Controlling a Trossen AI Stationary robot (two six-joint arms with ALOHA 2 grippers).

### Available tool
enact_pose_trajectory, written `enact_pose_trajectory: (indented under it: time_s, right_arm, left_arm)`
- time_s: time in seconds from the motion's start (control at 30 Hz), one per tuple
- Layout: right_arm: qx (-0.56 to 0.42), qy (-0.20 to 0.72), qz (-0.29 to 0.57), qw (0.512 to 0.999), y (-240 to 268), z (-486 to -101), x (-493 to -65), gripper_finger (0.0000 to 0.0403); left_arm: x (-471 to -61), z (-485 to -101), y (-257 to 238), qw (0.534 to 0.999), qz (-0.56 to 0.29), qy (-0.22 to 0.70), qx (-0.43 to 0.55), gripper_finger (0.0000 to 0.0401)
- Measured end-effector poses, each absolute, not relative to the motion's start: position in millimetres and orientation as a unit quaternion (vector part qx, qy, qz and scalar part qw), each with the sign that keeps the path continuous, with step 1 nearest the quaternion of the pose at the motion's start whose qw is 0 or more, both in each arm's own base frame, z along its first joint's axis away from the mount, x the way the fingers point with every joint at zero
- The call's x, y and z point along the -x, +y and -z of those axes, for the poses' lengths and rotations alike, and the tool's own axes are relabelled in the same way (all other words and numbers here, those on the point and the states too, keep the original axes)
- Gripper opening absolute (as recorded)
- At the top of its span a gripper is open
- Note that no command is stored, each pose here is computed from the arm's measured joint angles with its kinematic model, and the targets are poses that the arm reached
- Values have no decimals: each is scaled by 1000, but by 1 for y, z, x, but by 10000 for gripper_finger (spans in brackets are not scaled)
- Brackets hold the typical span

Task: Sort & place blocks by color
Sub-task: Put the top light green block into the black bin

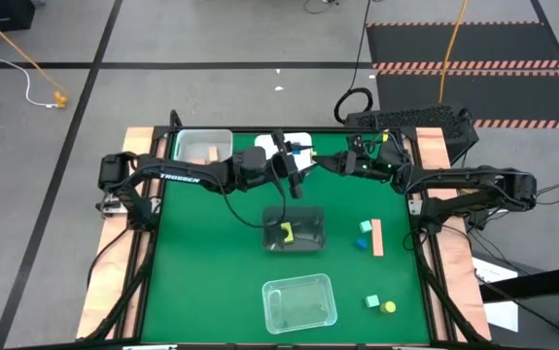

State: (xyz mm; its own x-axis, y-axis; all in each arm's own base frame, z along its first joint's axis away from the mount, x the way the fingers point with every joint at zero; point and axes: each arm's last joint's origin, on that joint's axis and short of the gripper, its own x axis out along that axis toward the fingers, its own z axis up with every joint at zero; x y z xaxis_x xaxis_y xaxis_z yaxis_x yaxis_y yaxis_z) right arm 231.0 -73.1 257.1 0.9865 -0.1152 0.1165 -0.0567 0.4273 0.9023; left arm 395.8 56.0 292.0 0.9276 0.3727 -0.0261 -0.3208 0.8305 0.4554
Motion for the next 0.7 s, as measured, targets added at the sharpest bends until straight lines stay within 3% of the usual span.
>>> enact_pose_trajectory:
  time_s: [0.2,0.33,0.7]
  right_arm:
    - [-536,-81,17,840,-73,-257,-231,112]
    - [-529,-81,18,844,-73,-257,-231,124]
    - [-478,-59,-18,876,-83,-261,-222,262]
  left_arm:
    - [-395,-289,56,962,-179,66,-196,133]
    - [-395,-289,56,963,-180,64,-189,134]
    - [-396,-291,50,975,-183,44,-119,134]
